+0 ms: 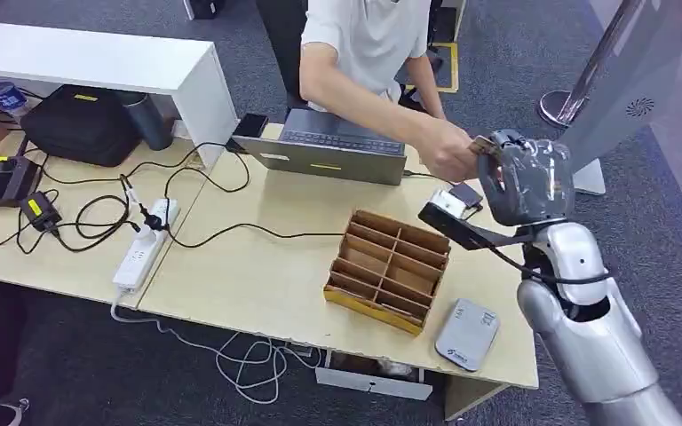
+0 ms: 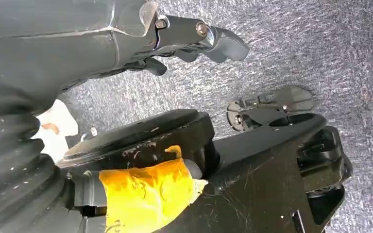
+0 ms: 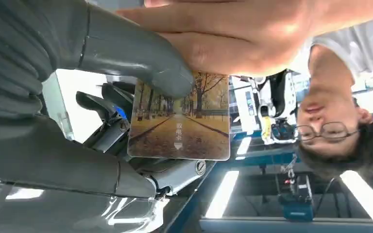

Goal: Pass the card to the sensor for recognition and then transmit it.

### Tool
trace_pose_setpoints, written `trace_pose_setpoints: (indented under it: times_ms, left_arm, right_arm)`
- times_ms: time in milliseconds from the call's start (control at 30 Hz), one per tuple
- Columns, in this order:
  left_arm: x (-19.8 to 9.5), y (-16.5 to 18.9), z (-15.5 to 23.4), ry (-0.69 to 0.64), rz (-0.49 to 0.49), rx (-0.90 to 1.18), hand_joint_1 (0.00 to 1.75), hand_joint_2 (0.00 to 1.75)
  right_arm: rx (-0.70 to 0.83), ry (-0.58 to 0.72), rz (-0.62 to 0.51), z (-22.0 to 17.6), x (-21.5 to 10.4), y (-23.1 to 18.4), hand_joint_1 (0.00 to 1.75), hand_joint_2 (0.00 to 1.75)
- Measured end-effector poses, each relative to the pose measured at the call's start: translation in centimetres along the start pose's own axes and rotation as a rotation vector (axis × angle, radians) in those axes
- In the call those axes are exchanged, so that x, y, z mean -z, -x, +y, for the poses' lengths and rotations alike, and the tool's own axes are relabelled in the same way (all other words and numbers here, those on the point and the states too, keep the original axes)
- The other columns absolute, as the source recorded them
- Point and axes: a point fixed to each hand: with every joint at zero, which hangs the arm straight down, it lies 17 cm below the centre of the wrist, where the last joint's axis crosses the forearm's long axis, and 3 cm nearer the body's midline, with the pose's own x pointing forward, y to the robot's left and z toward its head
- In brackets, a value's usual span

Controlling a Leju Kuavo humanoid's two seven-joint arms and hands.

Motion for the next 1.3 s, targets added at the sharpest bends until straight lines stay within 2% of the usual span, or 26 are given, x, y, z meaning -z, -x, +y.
trace_pose_setpoints:
  times_ms: [33,67,300,733,867,1067,1300]
  left_arm:
    - [0.0,0.0,0.0,0.000,0.000,0.001,0.00,1.75]
    - [0.0,0.0,0.0,0.001,-0.001,0.003,0.00,1.75]
    - [-0.1,-0.6,-0.7,0.020,-0.026,-0.004,0.00,1.75]
    - [0.0,-0.5,-0.2,-0.003,-0.026,-0.024,0.00,1.75]
    - [0.0,-0.2,-0.2,-0.004,-0.013,-0.057,0.00,1.75]
    - [0.0,0.0,-0.2,-0.008,-0.003,-0.089,0.00,1.75]
    - [0.0,0.0,-0.1,-0.009,0.001,-0.111,0.00,1.75]
  right_arm:
    - [0.004,-0.002,0.002,0.1,0.6,-0.2,1.75,1.75]
    - [0.013,-0.007,0.003,0.3,1.1,-0.5,0.00,1.75]
    - [0.064,-0.033,-0.010,1.5,2.7,-2.6,0.00,1.75]
    - [0.110,-0.040,-0.047,2.4,1.8,-4.3,0.00,1.75]
    - [0.152,-0.024,-0.088,2.9,-1.3,-6.0,0.00,1.75]
    - [0.197,-0.018,-0.144,3.3,-8.8,-8.3,0.00,1.75]
    - [0.233,-0.014,-0.179,2.4,-14.0,-10.0,0.00,1.75]
